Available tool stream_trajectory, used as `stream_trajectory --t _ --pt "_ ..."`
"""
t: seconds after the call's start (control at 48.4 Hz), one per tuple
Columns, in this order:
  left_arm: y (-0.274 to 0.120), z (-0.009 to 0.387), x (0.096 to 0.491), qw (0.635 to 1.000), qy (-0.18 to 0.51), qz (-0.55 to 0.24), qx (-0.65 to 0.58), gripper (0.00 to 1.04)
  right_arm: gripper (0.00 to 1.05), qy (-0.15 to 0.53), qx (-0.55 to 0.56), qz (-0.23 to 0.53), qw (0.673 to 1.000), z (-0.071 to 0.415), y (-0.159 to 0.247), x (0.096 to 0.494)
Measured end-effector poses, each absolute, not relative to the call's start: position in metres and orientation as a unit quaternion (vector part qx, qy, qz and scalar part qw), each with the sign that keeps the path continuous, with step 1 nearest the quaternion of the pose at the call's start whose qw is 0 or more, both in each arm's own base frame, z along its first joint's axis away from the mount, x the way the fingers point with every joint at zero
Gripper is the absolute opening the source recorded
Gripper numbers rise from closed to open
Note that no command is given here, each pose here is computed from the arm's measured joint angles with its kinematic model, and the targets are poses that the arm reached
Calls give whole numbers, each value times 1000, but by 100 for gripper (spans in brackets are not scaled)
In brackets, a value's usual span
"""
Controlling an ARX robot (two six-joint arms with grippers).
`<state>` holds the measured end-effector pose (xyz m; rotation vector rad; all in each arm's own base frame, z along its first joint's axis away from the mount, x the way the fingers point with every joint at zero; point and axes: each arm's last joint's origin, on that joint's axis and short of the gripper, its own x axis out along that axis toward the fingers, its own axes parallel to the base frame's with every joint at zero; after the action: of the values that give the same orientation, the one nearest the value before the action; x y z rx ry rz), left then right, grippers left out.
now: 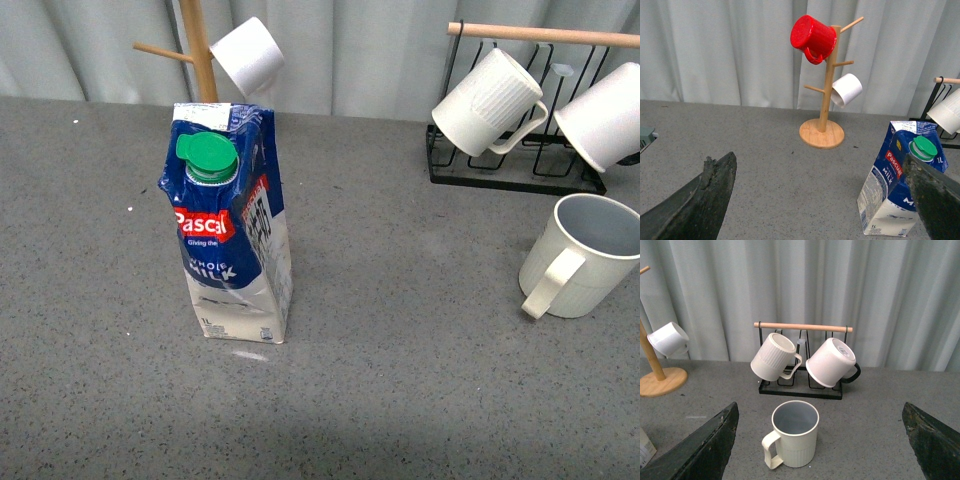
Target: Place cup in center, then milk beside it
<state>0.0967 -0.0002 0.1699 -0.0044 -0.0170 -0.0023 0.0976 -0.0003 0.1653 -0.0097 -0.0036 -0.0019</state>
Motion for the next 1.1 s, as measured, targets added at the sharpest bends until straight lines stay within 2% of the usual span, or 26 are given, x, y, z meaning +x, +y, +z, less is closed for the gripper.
stream_trajectory --t 1.096 --pt "0 170 97 1000 -9 -1 -2 98 96 -2 -5 -1 1000 165 0 98"
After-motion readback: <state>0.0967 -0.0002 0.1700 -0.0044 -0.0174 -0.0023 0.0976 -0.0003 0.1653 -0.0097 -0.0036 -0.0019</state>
